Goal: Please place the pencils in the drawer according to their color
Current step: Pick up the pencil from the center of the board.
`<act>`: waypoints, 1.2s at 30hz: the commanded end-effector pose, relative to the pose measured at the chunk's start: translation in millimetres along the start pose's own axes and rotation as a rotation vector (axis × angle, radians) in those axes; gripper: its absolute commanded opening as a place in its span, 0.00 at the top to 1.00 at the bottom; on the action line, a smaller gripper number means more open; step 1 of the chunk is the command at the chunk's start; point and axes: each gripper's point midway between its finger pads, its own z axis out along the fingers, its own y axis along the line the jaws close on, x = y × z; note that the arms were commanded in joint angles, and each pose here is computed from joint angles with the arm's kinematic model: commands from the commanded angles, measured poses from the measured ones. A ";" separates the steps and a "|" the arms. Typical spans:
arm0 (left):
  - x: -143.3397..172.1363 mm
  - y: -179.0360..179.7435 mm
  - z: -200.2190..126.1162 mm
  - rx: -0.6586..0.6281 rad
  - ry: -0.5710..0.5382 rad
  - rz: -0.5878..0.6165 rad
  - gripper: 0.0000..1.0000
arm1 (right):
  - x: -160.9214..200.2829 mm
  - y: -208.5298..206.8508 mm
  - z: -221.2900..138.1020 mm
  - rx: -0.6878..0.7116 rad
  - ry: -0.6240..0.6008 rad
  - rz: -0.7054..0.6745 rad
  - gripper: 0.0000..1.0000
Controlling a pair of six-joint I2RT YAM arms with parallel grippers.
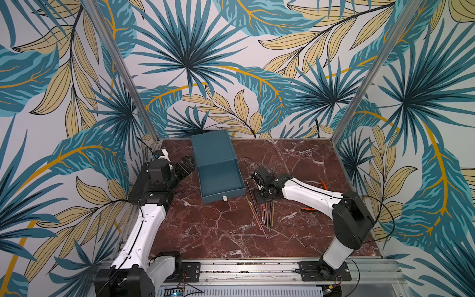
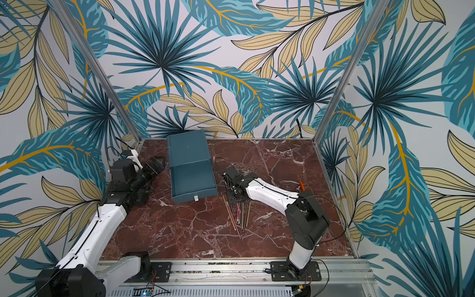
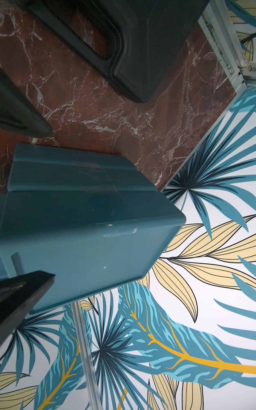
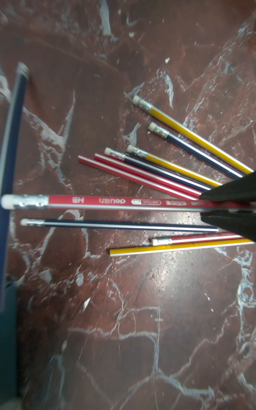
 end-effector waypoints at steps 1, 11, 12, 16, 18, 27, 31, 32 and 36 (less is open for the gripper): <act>-3.7 1.9 -5.7 0.001 -0.016 0.005 0.01 | 11.3 -1.1 18.2 0.009 0.061 -0.006 0.98; -3.2 4.1 -7.5 -0.009 -0.019 0.008 0.00 | 12.2 10.5 44.4 -0.019 0.111 0.003 0.90; -3.4 4.0 -7.4 -0.008 -0.020 0.008 0.00 | 12.2 10.6 45.4 -0.018 0.113 0.004 0.88; -3.0 3.9 -8.1 -0.008 -0.019 0.010 0.00 | 12.4 9.7 47.2 -0.015 0.115 0.013 0.83; -3.1 3.7 -8.2 -0.008 -0.020 0.013 0.00 | 12.1 9.0 46.4 -0.013 0.112 0.014 0.81; -2.8 4.2 -8.1 -0.008 -0.019 0.011 0.00 | 12.7 5.6 42.3 -0.002 0.102 0.019 0.86; -3.1 4.1 -8.1 -0.007 -0.019 0.009 0.00 | 11.3 6.3 38.5 -0.008 0.093 0.021 0.87; -2.9 4.3 -8.1 -0.008 -0.018 0.009 0.00 | 10.8 6.0 37.1 -0.009 0.090 0.024 0.87; -2.7 4.4 -7.9 -0.009 -0.018 0.008 0.00 | 9.8 4.5 30.9 -0.008 0.078 0.025 0.87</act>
